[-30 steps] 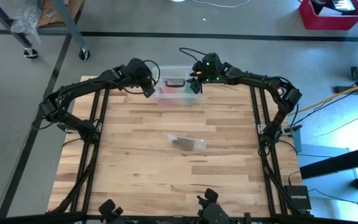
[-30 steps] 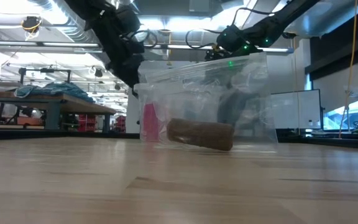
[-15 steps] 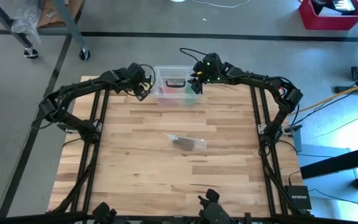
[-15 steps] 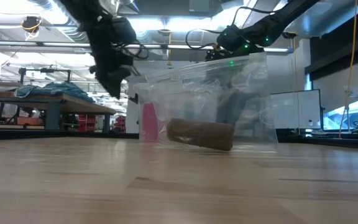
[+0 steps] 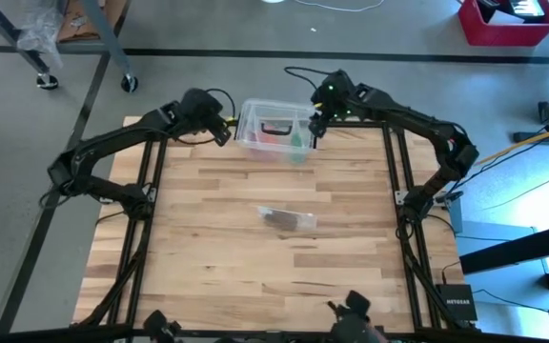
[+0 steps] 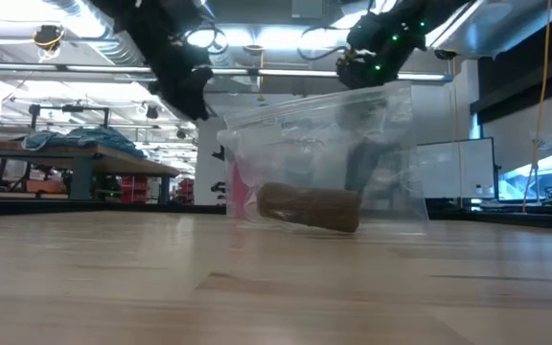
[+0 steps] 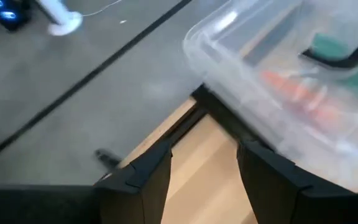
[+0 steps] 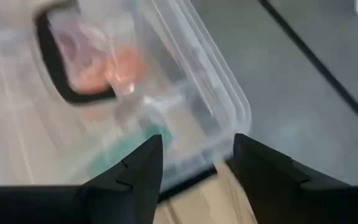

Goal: Roll bandage
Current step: Open the transparent bin

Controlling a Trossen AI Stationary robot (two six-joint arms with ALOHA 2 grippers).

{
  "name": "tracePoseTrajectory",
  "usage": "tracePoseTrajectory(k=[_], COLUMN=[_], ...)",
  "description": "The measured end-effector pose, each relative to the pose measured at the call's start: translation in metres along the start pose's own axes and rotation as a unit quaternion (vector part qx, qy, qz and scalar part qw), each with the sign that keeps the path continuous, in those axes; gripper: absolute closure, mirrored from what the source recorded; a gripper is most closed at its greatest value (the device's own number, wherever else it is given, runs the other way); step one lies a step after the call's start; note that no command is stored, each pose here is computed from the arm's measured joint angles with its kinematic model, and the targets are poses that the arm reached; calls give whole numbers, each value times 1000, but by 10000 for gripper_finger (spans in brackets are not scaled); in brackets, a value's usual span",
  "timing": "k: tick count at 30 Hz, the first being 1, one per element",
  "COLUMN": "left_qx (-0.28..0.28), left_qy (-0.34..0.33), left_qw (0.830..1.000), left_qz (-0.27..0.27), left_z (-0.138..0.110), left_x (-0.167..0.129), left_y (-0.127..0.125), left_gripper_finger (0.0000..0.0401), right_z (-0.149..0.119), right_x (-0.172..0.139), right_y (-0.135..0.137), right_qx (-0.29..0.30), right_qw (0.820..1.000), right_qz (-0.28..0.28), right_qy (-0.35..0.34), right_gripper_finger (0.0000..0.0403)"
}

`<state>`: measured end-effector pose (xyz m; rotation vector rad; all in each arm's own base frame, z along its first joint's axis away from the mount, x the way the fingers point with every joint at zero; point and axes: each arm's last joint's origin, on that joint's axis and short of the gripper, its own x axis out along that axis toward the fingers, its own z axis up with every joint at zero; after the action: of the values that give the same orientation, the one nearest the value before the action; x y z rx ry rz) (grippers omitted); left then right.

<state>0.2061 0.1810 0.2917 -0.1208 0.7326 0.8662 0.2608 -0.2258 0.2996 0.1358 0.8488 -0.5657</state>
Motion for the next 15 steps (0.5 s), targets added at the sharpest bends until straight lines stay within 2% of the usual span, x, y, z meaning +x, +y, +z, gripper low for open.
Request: tracePoseTrajectory(k=[4,6,8,11,13,15], left_qx=[-48,-71,-91,-106,-106,-98], left_qy=[-17,-38,-32,-33,-33,-33], left_qw=[994,989,984,980,978,978], left_qz=[-96,-126,-148,-164,-177,-181], left_z=[-8,-9,-14,-14,-14,-15], left_x=[15,20,27,33,40,47], left_y=[8,13,16,19,17,16], left_gripper_finger=[212,205,199,194,194,194], right_z=[-13,-27,-41,-63,-69,-79], right_x=[-2,3,13,24,30,36], right_y=[-16,-26,-33,-40,-41,-39], right_qx=[53,92,132,198,231,261], right_qw=[997,992,985,964,945,929], right_qz=[48,84,114,176,216,246], right_qy=[16,10,-1,-38,-81,-89], right_gripper_finger=[204,204,204,204,204,204])
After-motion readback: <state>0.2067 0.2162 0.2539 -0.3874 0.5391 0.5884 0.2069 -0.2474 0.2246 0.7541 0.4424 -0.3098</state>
